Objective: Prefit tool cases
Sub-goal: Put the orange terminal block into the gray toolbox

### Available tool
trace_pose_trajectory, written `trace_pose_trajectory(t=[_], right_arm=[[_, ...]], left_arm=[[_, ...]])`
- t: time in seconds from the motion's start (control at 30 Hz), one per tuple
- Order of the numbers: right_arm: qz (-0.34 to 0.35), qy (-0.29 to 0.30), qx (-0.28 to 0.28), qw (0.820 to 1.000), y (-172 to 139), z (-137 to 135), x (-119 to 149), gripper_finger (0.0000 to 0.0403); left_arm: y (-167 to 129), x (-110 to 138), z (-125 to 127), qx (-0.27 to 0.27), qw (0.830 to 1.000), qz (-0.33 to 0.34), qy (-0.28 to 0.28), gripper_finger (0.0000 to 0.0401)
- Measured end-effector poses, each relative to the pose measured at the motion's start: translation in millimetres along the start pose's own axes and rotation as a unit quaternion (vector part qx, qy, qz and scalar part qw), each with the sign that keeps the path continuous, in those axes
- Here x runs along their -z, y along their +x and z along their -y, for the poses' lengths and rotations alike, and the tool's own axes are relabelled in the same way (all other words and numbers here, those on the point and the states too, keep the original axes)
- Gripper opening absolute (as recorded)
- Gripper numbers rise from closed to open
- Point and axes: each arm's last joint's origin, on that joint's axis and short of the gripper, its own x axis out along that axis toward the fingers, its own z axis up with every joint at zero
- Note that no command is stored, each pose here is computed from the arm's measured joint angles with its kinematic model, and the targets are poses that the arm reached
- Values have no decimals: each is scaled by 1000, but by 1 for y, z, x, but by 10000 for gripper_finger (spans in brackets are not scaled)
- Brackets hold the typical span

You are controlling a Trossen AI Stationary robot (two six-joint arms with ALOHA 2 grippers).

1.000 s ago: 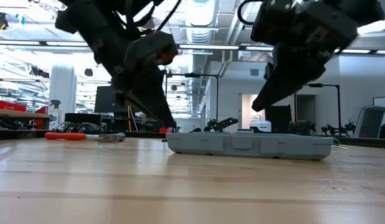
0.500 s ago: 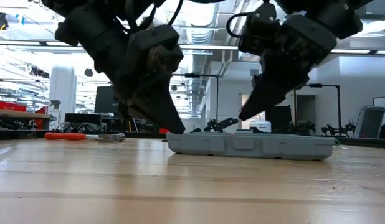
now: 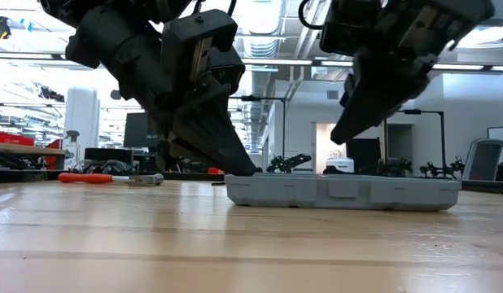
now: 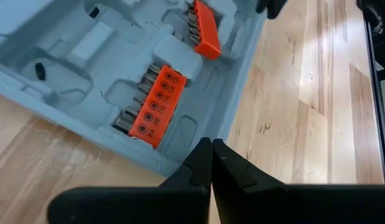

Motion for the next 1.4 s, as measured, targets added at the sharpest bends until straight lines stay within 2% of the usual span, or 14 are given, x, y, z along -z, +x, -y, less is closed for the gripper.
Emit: trace_pose_trajectory(t=[0.2, 0.5, 1.07, 1.4], right_arm=[[-17, 7, -1, 1000, 4, -5, 7, 3], [-35, 29, -14, 999, 27, -6, 14, 1], [-30, 46, -6, 998, 30, 5, 8, 0], [-12, 45, -16, 999, 24, 3, 3, 0]], left_arm=[[0, -1, 2, 10, 1000, 9, -4, 0], [0, 0, 2, 9, 1000, 8, -8, 0], [0, 1, 3, 8, 1000, 7, -9, 0], [0, 1, 2, 4, 1000, 4, -8, 0]])
